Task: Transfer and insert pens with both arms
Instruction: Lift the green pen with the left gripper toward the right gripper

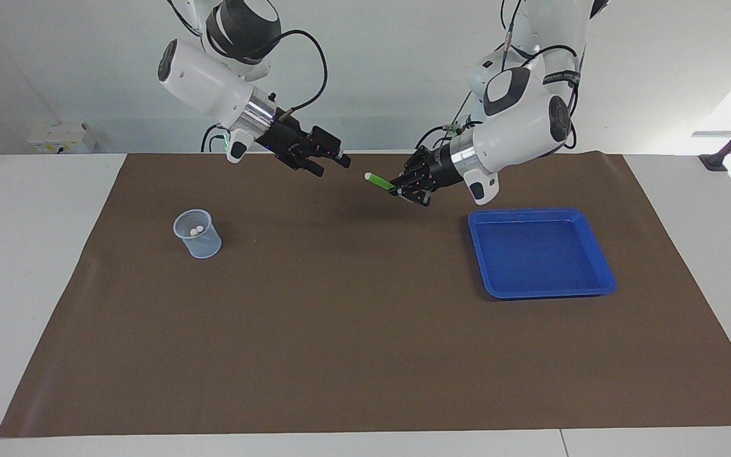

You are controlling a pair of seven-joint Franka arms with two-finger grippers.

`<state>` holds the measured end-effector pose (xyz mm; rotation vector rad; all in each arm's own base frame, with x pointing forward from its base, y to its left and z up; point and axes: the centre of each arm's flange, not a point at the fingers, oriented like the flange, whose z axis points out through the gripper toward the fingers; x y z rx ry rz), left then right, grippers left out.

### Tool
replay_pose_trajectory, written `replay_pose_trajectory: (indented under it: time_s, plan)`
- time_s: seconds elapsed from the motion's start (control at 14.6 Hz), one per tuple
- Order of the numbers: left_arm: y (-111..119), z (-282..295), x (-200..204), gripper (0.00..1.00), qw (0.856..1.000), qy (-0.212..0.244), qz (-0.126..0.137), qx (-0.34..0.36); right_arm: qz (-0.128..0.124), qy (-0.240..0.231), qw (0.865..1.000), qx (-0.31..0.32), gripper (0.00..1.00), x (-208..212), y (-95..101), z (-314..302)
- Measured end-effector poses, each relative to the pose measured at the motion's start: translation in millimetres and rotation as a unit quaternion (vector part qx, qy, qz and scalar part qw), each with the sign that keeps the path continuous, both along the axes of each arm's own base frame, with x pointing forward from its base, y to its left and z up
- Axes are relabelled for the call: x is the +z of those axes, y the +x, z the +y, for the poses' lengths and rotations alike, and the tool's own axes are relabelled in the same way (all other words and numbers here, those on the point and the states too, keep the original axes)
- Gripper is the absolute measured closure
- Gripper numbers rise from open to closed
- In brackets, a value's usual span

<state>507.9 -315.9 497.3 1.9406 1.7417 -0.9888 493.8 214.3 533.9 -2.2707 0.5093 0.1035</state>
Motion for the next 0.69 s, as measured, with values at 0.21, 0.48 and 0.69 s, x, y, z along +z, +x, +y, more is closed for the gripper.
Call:
replay_pose_trajectory:
  time_s: [0.21,0.48,0.69]
  plan:
    - [-13,-12,-6,0.82,1.0,-0.014,0.009,0.026,-0.018,-0.001,1.0,0.002,0.0,3,-9.0,28]
    - [-19,-18,-7,0.82,0.999,-0.019,0.01,0.039,-0.033,-0.028,0.999,0.028,0.0,0,-15.1,39]
    - [-18,-17,-7,0.82,0.999,-0.019,0.01,0.041,-0.04,-0.035,0.998,0.034,0.11,-1,-15.0,38]
